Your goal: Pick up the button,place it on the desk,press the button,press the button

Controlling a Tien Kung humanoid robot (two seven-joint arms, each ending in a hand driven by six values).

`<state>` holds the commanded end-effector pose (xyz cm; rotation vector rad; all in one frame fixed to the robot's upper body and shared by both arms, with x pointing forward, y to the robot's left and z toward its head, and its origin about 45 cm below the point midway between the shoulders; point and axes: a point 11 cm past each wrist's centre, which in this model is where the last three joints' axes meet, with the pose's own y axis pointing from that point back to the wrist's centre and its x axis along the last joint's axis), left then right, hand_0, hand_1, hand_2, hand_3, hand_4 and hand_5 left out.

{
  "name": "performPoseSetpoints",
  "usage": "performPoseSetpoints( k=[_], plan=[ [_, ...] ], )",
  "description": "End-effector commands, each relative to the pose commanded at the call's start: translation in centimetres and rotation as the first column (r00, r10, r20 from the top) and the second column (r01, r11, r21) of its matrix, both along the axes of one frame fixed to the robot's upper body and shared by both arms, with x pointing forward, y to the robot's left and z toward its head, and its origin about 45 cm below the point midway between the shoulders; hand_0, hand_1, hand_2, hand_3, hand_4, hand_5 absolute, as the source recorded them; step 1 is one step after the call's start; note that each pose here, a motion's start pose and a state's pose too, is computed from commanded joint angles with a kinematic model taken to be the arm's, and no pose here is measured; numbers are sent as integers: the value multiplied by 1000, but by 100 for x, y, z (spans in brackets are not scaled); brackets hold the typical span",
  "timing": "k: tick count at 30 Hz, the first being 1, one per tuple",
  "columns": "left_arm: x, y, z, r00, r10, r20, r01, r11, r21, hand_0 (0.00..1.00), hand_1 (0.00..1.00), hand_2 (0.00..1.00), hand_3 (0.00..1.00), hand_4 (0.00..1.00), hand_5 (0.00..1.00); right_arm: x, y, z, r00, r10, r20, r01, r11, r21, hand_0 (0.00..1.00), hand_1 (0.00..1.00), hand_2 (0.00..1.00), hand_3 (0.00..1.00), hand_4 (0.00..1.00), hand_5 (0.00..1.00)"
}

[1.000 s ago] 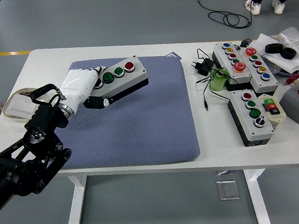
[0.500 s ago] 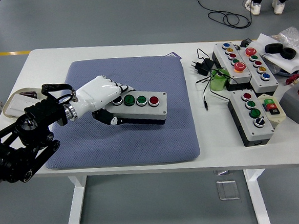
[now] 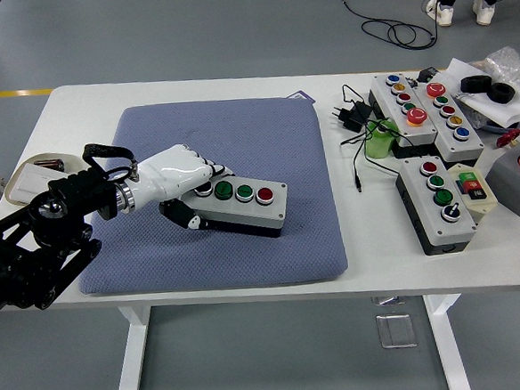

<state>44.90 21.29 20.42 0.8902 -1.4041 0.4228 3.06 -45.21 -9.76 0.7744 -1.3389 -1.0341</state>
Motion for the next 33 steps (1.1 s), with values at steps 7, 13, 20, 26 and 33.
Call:
performPoseSetpoints(
  k=[7, 13, 20, 26, 33],
  plan=[
    [31, 165, -85, 990, 107, -90, -111, 993, -49, 125, 53, 118, 268, 105, 2, -20, -4, 0, 1000, 5, -6, -5, 1000, -1, 674, 659, 754, 597, 388, 216],
    [42, 225, -83, 982, 145, -122, -157, 983, -94, 125, 54, 117, 267, 104, 2, -32, -8, 0, 1000, 12, -11, -12, 1000, -2, 672, 659, 752, 596, 388, 217],
    [45, 230, -62, 984, 142, -107, -152, 984, -96, 128, 55, 117, 265, 103, 2, -11, -6, 2, 1000, 17, -9, -17, 1000, -2, 671, 656, 751, 596, 387, 217],
    [11, 228, -64, 988, 115, -104, -120, 992, -42, 188, 159, 184, 314, 249, 2, 7, -6, 3, 1000, 20, -7, -20, 1000, -2, 672, 656, 750, 596, 387, 218],
    [-26, 259, -123, 982, 109, -156, -110, 994, 5, 274, 294, 344, 699, 471, 2, 3, -8, 3, 1000, 24, -10, -24, 1000, -1, 674, 656, 750, 596, 386, 218]
  ],
)
